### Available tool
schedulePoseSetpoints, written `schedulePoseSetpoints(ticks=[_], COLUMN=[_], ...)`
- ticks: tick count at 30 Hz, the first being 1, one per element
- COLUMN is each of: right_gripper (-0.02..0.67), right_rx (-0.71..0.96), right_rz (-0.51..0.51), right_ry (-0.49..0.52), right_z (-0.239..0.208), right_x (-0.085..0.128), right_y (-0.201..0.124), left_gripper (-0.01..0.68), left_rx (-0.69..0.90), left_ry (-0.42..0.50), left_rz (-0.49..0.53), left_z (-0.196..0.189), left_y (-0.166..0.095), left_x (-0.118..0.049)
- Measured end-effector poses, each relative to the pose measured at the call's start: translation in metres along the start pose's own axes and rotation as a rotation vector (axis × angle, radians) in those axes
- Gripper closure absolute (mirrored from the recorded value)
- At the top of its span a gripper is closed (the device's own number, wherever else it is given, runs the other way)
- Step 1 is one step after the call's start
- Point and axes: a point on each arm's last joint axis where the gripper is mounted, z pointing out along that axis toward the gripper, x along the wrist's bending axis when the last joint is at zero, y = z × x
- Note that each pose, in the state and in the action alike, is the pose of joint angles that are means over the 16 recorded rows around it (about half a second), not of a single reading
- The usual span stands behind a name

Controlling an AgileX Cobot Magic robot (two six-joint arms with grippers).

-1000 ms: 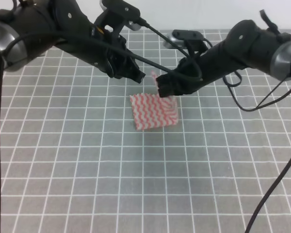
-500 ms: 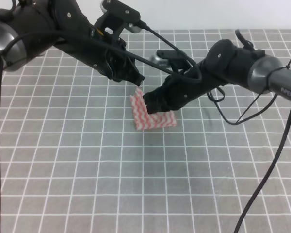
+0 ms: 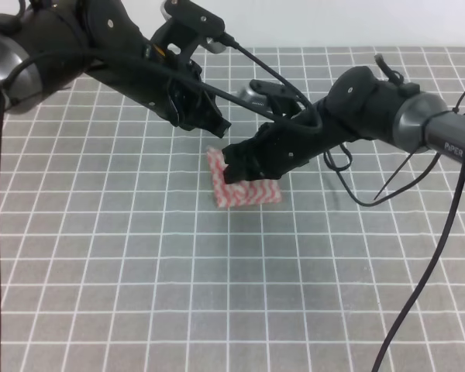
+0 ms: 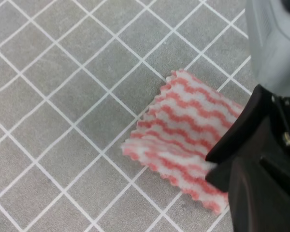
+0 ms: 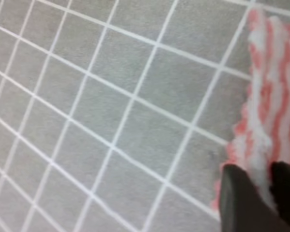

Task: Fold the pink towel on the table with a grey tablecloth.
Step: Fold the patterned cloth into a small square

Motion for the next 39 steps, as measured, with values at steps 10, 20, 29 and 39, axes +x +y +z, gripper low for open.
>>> schedulePoseSetpoints(ticks=[10, 20, 29, 39], right_gripper=[0.525, 0.658, 0.665, 0.665], right_rx=[-0.006, 0.050, 0.073, 0.032], right_rz=[-0.021, -0.043, -0.035, -0.074], right_ry=[0.111, 0.067, 0.051, -0.014], right_z=[-0.004, 0.001, 0.008, -0.014], right_x=[0.005, -0.011, -0.017, -0.025], right_y=[0.001, -0.005, -0.009, 0.001], left_gripper=[0.673, 0.673, 0.673, 0.673], left_rx=[0.003, -0.006, -0.017, 0.006], left_ry=[-0.005, 0.000, 0.010, -0.021], left_rz=[0.001, 0.001, 0.001, -0.017], left_z=[-0.001, -0.002, -0.001, 0.006], left_y=[0.000, 0.001, 0.002, -0.002], left_x=[-0.001, 0.000, 0.001, -0.001])
